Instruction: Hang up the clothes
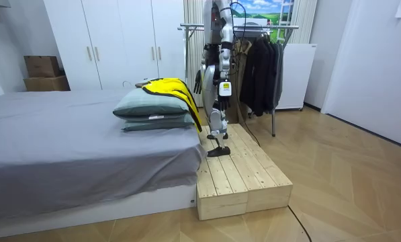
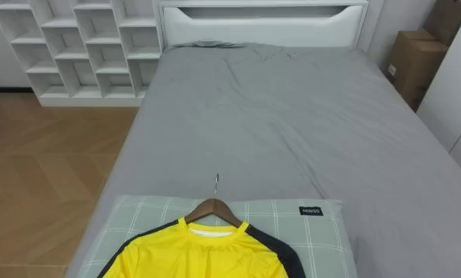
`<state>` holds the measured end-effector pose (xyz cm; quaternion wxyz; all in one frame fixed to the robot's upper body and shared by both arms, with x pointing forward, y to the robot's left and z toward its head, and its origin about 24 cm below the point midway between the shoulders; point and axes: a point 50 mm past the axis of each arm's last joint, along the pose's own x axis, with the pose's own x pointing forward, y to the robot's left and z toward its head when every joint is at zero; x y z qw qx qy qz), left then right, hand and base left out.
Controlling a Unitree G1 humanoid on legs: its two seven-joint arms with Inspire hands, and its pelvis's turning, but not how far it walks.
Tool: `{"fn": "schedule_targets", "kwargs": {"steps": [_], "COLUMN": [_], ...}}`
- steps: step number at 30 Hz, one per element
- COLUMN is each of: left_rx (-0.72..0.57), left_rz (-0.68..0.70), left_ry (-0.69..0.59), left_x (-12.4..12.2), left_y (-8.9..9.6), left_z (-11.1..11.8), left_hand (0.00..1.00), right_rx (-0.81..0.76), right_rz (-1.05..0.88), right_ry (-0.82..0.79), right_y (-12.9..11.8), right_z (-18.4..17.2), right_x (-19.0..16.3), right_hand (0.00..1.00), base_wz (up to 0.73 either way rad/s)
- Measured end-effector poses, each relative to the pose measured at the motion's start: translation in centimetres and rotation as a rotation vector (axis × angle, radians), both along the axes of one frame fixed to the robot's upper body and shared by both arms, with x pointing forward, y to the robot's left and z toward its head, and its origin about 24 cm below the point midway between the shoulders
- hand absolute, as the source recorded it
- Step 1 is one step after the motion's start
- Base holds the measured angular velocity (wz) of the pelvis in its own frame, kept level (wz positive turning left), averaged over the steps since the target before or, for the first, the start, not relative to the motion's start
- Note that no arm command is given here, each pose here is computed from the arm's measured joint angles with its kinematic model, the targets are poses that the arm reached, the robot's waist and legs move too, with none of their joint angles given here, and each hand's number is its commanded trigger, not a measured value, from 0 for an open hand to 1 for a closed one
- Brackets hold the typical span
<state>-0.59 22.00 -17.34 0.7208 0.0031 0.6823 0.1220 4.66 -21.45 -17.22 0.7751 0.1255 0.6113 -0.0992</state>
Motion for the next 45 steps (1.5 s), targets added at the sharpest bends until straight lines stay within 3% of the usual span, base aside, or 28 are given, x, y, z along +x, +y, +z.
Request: {"fn": "schedule_targets", "kwargs": {"steps": [23,38,45], "left_rx": [0.028,0.088,0.260], "left_rz": [-0.079,0.027,0.292], "left_ry": [-0.022,-0.021,-0.109], "left_x": [0.5,0.2,0.6], "left_y": [0.3,0.7,2.3], "left_z": [0.1,0.2,0.8], "left_hand": [0.00,0.00,0.00], "right_rx": [0.031,0.025,0.023], "right_rz": [-0.060,-0.059,-0.076], "right_ry": [-0.009,0.019,0.026], "right_y": [-0.2,-0.2,-0.2], "right_z": [0.0,-0.1,-0.1], "right_x": [-1.1,-1.1,-1.4], "right_hand": [0.00,0.00,0.00], "base_wz": [0.00,0.00,0.00]}}
